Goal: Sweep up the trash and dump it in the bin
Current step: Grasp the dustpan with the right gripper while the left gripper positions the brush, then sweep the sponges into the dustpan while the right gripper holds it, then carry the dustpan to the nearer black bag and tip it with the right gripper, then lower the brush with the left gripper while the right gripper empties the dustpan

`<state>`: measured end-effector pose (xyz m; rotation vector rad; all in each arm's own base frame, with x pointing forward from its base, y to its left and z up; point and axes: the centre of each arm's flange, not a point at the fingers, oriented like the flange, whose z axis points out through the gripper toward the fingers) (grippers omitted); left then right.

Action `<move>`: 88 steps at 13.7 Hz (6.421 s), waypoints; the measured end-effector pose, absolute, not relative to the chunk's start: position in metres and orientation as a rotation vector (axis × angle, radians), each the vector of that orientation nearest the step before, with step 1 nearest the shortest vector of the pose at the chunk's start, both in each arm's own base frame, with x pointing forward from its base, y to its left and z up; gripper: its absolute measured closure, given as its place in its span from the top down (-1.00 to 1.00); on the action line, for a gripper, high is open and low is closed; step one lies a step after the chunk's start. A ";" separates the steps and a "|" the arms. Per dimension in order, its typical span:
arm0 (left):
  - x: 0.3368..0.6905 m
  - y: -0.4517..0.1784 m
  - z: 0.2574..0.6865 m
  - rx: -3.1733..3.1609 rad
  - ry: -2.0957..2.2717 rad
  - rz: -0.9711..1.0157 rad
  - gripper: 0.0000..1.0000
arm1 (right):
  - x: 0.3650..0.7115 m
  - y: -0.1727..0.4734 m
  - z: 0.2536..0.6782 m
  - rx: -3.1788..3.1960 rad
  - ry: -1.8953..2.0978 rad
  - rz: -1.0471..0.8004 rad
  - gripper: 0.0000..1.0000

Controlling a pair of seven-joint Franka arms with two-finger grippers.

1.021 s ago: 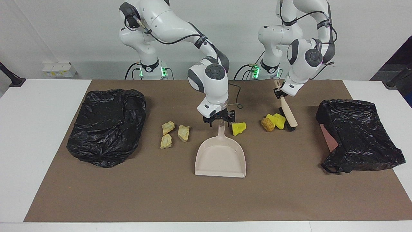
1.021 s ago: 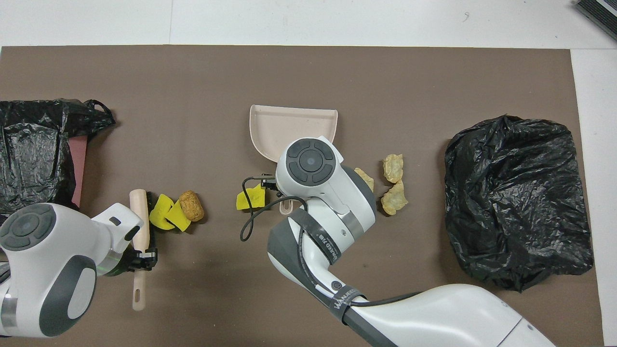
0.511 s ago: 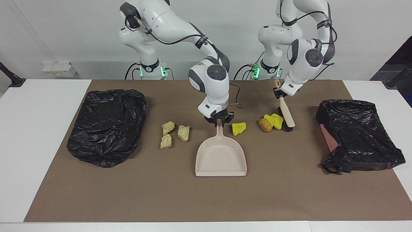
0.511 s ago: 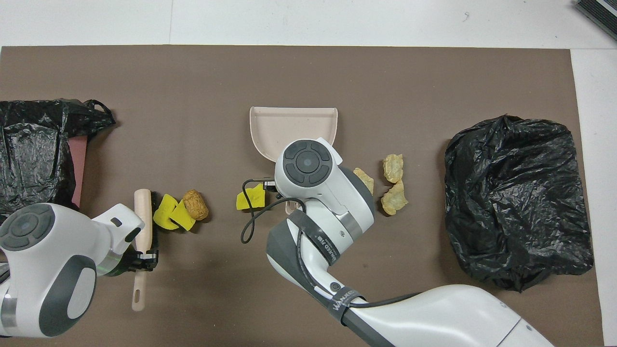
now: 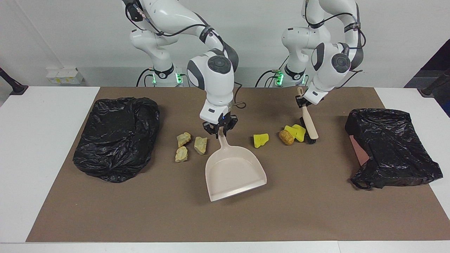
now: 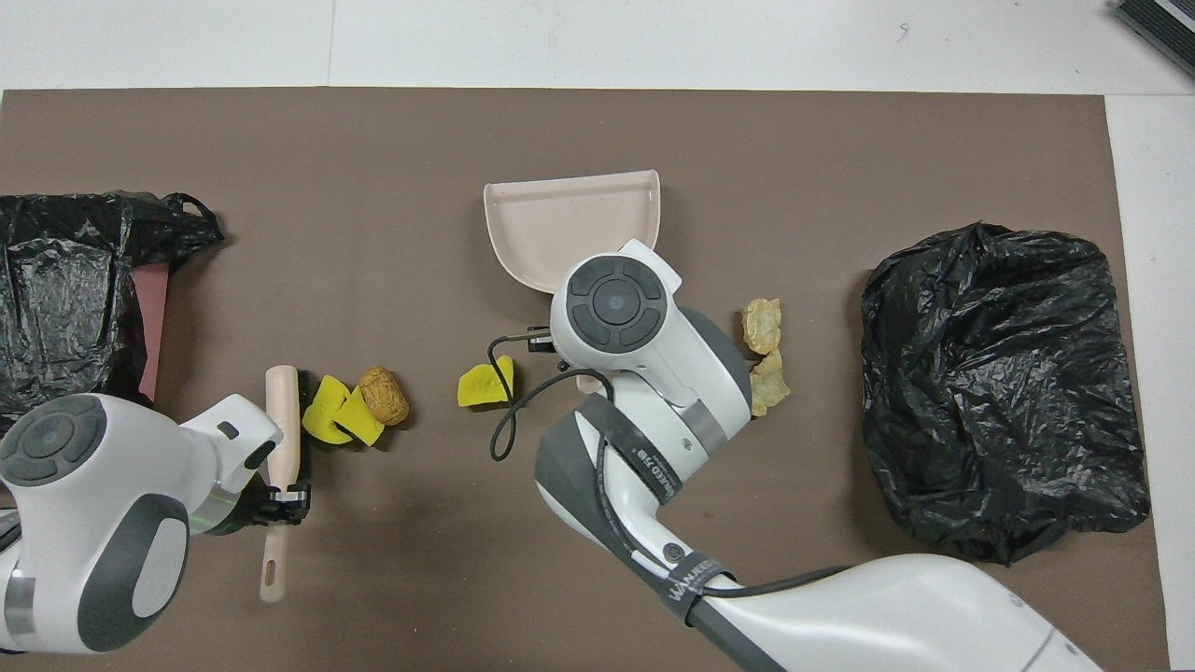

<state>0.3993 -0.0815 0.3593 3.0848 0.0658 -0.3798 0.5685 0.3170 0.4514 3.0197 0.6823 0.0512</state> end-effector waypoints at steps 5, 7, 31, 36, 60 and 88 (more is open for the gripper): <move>0.400 -0.100 0.356 3.060 0.103 -0.352 -0.48 | 0.541 0.281 0.474 2.671 1.537 -0.151 -0.37; 0.400 -0.117 0.351 3.067 0.123 -0.329 -0.48 | 0.543 0.272 0.457 2.517 1.809 -0.127 -0.37; 0.351 -0.328 0.394 2.950 -0.125 -0.305 -0.48 | 0.501 0.286 0.366 2.342 2.071 -0.235 -0.37; 0.441 -0.224 0.405 2.975 -0.004 -0.247 -0.48 | 0.500 0.287 0.366 2.376 2.028 -0.235 -0.37; 0.486 -0.178 0.407 3.002 -0.063 -0.242 -0.48 | 0.503 0.275 0.407 2.535 1.770 -0.150 -0.37; 0.313 -0.326 0.348 3.068 0.132 -0.339 -0.48 | 0.476 -0.207 0.539 1.947 1.750 -0.781 -0.37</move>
